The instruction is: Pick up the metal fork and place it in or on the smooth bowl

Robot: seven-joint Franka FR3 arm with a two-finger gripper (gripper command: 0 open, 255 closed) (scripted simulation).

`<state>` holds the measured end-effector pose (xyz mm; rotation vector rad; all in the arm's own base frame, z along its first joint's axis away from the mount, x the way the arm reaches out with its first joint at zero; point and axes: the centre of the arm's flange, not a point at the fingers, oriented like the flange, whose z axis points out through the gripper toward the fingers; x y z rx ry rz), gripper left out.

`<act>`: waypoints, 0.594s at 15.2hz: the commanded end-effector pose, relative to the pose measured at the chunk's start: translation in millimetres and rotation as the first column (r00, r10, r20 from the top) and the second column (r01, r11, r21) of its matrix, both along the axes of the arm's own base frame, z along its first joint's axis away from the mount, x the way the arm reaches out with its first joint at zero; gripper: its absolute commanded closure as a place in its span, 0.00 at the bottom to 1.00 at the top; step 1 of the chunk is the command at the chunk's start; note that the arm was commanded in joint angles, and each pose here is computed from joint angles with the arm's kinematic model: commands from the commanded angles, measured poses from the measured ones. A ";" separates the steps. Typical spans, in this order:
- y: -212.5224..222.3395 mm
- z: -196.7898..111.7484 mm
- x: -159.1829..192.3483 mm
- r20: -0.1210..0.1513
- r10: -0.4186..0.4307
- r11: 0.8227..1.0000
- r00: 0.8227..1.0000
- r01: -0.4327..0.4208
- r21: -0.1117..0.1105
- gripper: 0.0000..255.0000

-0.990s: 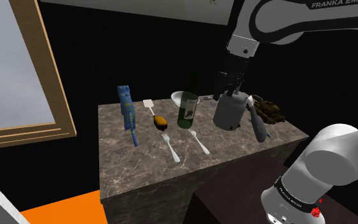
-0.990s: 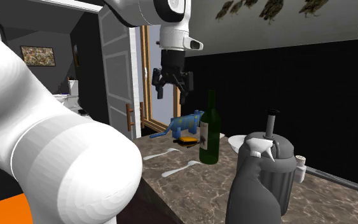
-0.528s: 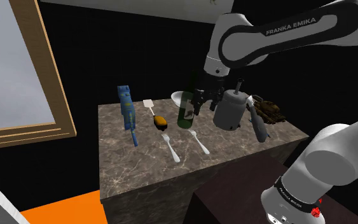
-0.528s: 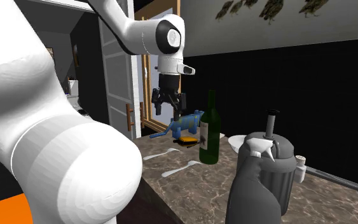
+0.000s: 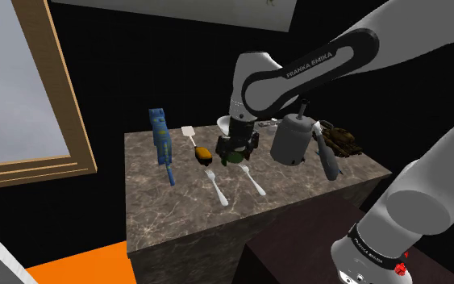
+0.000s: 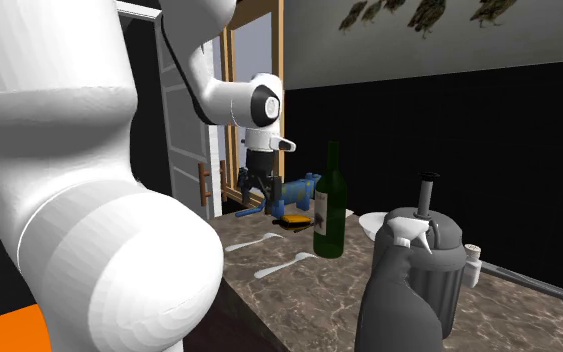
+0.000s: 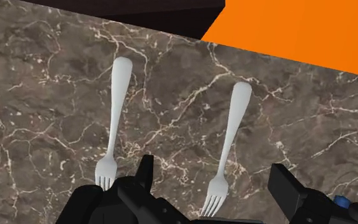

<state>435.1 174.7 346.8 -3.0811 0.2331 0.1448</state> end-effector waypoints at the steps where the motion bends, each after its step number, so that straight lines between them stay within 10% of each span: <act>1: 12.7 -23.2 11.9 -0.014 -0.024 1.000 1.000 0.024 -0.005 0.00; 9: 43.7 -93.2 39.5 -0.052 -0.083 0.996 0.995 0.082 -0.022 0.00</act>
